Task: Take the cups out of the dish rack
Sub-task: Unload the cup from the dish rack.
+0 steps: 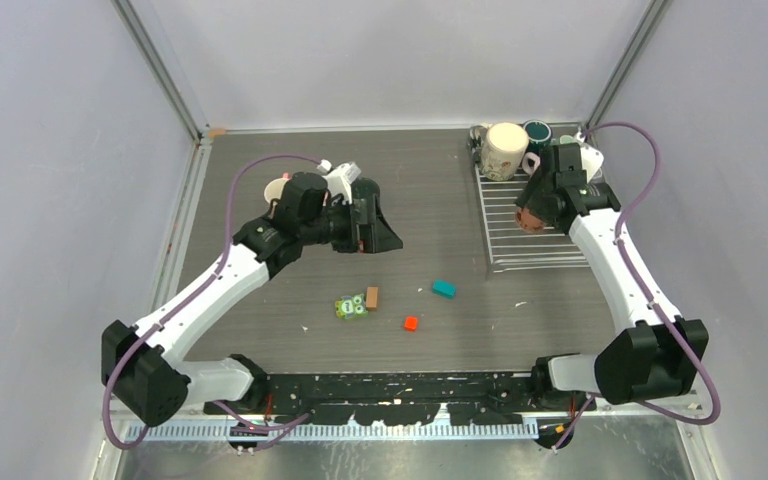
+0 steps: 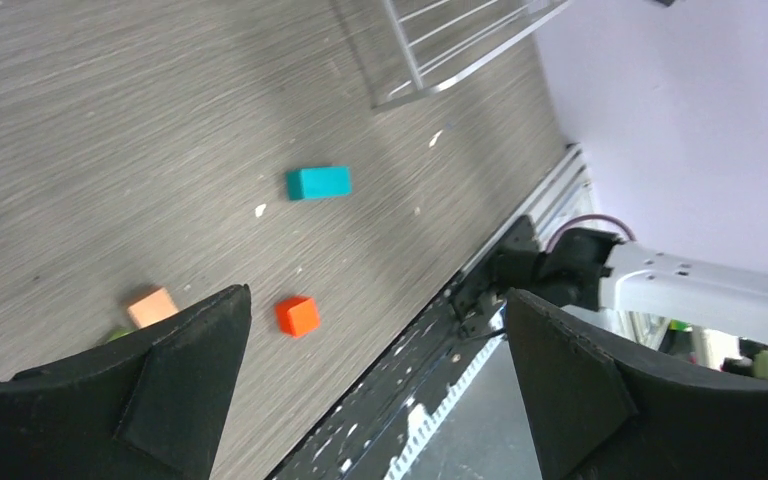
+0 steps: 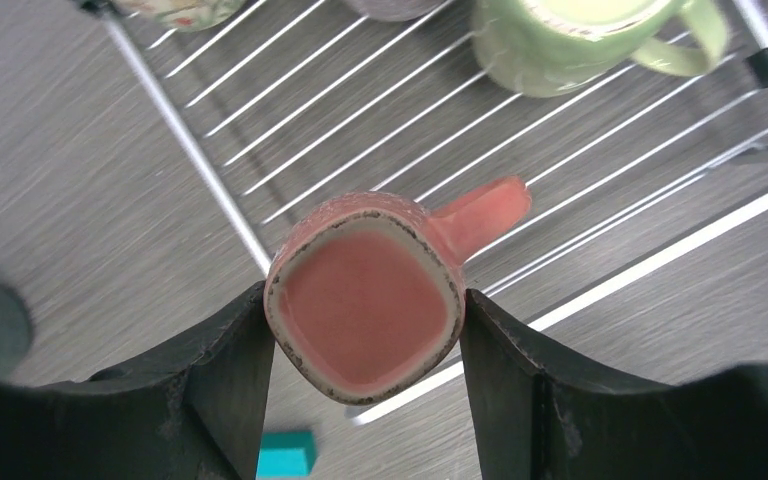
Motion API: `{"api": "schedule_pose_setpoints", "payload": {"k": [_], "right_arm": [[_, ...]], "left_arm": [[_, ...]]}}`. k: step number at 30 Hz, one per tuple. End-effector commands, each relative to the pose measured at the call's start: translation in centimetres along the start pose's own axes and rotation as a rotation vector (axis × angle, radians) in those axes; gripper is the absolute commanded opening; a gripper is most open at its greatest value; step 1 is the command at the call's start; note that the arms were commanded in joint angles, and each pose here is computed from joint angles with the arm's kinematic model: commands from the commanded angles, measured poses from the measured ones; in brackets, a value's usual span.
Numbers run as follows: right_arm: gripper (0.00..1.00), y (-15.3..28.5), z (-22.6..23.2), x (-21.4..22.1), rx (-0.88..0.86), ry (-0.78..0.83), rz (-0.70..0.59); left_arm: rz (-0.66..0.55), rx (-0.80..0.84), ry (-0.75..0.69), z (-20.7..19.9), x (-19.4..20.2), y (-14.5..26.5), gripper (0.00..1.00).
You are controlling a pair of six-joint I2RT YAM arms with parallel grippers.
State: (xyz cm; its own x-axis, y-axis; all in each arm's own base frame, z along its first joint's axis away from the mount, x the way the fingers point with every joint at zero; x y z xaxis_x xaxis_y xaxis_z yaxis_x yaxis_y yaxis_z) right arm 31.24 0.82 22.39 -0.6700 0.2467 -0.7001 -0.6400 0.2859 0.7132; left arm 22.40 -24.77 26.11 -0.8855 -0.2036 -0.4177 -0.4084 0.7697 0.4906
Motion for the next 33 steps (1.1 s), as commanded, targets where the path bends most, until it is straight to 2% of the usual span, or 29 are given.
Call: {"api": "schedule_pose_setpoints", "payload": {"k": [1,7,16,33], "right_arm": [[0.19,3.9,3.0,-2.4,-0.184,-0.095,-0.076],[0.19,6.5,6.7,-2.6,-0.378,-0.135,-0.056],[0.19,10.5,12.5,-3.7,-0.659,-0.209,-0.014],[0.19,12.7,17.6,-4.6,-0.926,-0.321,0.081]], "left_arm": [[-0.134,0.251,0.036,-4.3,-2.5,0.1,1.00],[-0.218,0.346,0.034,-4.3,-4.0,-2.2,0.99],[-0.287,0.491,0.015,-5.5,-6.1,-4.7,0.92],[-0.244,0.659,0.122,-7.0,-7.2,-6.9,0.67]]}}
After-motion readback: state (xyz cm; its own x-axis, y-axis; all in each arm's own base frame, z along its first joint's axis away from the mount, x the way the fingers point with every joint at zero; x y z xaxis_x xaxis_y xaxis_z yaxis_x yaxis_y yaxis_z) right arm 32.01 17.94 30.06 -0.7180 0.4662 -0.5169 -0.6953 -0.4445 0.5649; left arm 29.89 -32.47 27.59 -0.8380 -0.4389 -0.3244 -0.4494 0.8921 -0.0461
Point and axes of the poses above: each gripper's point midway between its finger pads, its own y axis back along the fingers, its own z axis along the line the jaws close on, x = y × z, the point moved 4 cm from there along y, back along the fingers, and after that the axes turned 14 degrees about y, right-handed, at the moved point
